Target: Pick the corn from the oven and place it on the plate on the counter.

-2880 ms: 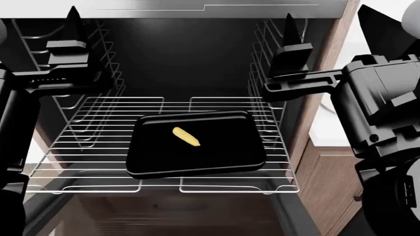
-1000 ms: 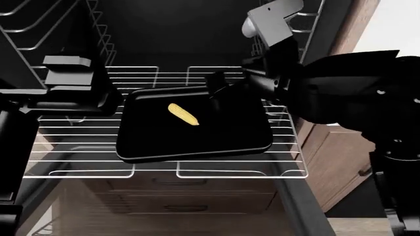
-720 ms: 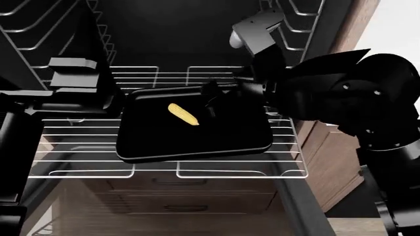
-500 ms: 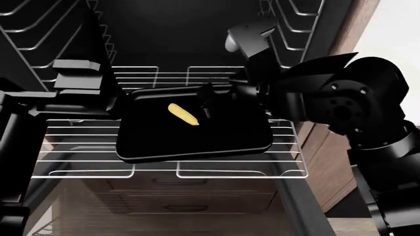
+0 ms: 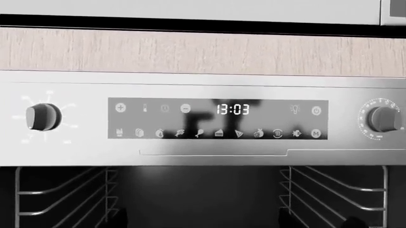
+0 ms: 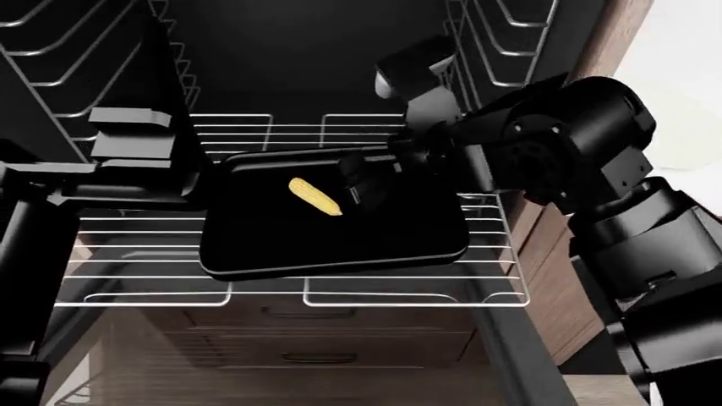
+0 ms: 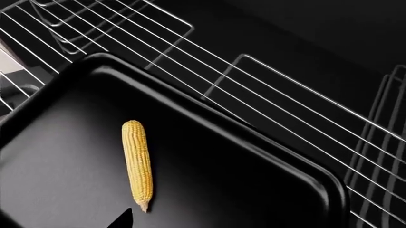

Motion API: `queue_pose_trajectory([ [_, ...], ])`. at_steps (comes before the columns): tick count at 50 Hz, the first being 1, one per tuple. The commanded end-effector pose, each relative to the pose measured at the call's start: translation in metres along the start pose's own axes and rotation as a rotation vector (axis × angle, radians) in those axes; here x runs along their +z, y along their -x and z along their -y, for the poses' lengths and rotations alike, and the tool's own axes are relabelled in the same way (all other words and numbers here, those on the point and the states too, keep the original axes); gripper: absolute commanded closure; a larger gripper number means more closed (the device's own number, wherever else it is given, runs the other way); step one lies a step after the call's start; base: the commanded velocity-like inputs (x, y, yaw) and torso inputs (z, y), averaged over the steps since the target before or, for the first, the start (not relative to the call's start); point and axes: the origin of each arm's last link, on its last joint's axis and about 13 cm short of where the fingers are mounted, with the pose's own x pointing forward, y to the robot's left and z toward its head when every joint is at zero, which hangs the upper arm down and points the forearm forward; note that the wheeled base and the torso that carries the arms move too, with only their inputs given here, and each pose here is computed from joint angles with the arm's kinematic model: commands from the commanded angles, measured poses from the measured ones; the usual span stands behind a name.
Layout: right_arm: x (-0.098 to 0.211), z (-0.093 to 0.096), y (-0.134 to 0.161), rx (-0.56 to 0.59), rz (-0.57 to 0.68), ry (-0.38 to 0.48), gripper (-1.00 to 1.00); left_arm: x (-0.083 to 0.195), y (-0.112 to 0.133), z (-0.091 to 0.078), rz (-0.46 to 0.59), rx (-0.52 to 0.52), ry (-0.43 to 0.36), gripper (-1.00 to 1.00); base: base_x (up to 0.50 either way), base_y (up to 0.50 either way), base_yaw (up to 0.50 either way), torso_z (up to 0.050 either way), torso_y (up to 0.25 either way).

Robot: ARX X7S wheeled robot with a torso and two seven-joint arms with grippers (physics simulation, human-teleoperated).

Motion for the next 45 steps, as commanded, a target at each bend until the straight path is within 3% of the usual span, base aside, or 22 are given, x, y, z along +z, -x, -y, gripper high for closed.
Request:
queue_pose_trajectory([
  [1, 0.013, 0.0, 0.002, -0.018, -0.006, 0.052, -1.0, 0.0, 0.0, 0.001, -0.001, -0.002, 0.003, -1.0, 0.0, 0.0, 0.0, 0.0, 0.0],
  [16, 0.039, -0.006, -0.014, 0.007, -0.034, 0.158, -1.0, -0.001, -0.001, 0.002, -0.002, -0.014, 0.009, -1.0, 0.0, 0.0, 0.0, 0.0, 0.0],
  [37, 0.031, -0.005, -0.042, 0.074, 0.005, 0.054, -1.0, -0.002, 0.003, 0.002, -0.015, -0.023, 0.003, -1.0, 0.0, 0.0, 0.0, 0.0, 0.0],
  [45, 0.029, -0.005, -0.051, 0.073, 0.014, 0.054, -1.0, -0.002, 0.003, 0.003, -0.015, -0.025, 0.004, -1.0, 0.0, 0.0, 0.0, 0.0, 0.0],
])
